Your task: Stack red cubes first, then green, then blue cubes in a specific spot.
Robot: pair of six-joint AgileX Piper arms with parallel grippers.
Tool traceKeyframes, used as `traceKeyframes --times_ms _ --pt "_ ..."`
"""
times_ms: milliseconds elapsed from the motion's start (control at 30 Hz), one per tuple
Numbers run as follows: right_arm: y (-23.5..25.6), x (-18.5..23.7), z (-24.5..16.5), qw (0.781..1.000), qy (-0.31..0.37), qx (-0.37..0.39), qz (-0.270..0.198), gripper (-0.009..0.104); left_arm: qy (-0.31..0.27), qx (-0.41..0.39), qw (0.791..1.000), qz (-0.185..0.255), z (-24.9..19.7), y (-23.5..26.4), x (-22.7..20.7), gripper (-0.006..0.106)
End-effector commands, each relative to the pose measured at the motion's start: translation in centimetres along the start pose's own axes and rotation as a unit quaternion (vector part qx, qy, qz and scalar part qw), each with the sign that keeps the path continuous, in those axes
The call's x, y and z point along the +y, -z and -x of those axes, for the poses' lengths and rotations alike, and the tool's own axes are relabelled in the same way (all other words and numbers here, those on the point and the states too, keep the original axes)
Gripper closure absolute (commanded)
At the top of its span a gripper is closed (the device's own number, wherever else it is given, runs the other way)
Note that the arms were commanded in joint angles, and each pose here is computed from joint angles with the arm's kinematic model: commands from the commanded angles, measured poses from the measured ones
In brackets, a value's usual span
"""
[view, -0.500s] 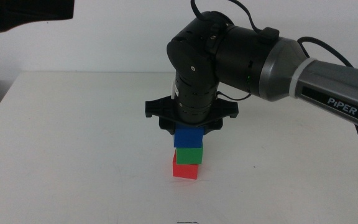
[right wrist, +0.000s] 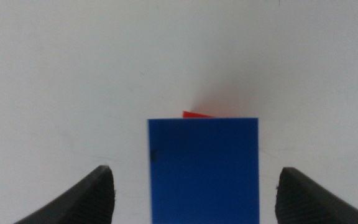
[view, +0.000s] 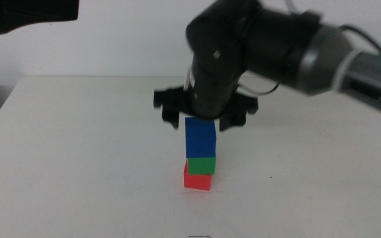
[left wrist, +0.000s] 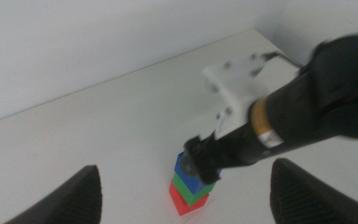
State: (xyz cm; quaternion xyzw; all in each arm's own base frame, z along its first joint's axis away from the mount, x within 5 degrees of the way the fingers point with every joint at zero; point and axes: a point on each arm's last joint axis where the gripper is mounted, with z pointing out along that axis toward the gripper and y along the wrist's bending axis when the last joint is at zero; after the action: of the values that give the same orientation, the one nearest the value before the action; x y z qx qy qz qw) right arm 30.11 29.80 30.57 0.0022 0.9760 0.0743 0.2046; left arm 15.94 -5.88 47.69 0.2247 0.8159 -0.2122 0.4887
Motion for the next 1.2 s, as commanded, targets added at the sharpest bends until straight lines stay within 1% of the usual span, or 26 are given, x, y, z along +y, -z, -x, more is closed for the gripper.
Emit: traceKeyframes --times_ms 0,67,100,133,233,267,333,400,600,733,767,867,933,1000,1167 --pt "5.7 -0.7 1.2 0.997 -0.009 -0.064 0.045 0.028 0.004 -0.051 0.999 -0.007 1.2 1.0 -0.6 0.009" --pt "7.7 -1.2 1.3 0.995 -0.012 -0.081 0.058 0.028 0.004 -0.051 0.999 -0.007 1.2 1.0 -0.6 0.009" --pt "10.9 -2.4 1.4 0.992 -0.012 -0.111 0.064 0.028 0.004 -0.051 0.999 -0.007 1.2 1.0 -0.6 0.009" --pt "12.0 -2.9 1.4 0.99 -0.011 -0.123 0.063 0.028 0.004 -0.051 0.999 -0.007 1.2 1.0 -0.6 0.009" --pt "14.8 -4.7 1.3 0.987 0.003 -0.154 0.044 0.028 0.004 -0.051 0.999 -0.007 1.2 1.0 -0.6 0.009" --pt "16.6 -6.0 1.2 0.984 0.029 -0.177 0.022 0.028 0.004 -0.051 0.999 -0.007 1.2 1.0 -0.6 0.009" --pt "18.1 -7.4 1.2 0.98 0.046 -0.194 0.005 0.028 0.004 -0.051 0.999 -0.007 1.2 1.0 -0.6 0.009" --pt "19.4 -8.8 1.2 0.978 0.053 -0.204 -0.001 0.028 0.004 -0.051 0.999 -0.007 1.2 1.0 -0.6 0.009" --pt "23.7 -13.0 0.8 0.968 0.096 -0.23 0.017 0.028 0.004 -0.051 0.999 -0.007 1.2 1.0 -0.6 0.009" --pt "26.5 -16.0 0.1 0.96 0.103 -0.262 0.008 0.028 0.004 -0.051 0.999 -0.007 1.2 1.0 -0.6 0.009" --pt "27.0 -16.9 -0.1 0.959 0.096 -0.268 0.005 0.028 0.004 -0.051 0.999 -0.007 1.2 1.0 -0.6 0.009" --pt "28.0 -20.1 -1.4 0.954 0.07 -0.29 -0.029 0.028 0.004 -0.051 0.999 -0.007 1.2 1.0 -0.6 0.009" --pt "28.1 -21.7 -2.3 0.947 0.057 -0.313 -0.036 0.028 0.004 -0.051 0.999 -0.007 1.2 1.0 -0.7 0.009" --pt "28.0 -23.1 -3.5 0.941 0.042 -0.335 -0.036 0.028 0.003 -0.051 0.999 -0.006 1.2 1.0 -0.6 0.009" --pt "26.4 -24.4 -5.3 0.931 0.029 -0.364 -0.012 0.028 0.003 -0.051 0.999 -0.007 1.2 1.0 -0.6 0.009"
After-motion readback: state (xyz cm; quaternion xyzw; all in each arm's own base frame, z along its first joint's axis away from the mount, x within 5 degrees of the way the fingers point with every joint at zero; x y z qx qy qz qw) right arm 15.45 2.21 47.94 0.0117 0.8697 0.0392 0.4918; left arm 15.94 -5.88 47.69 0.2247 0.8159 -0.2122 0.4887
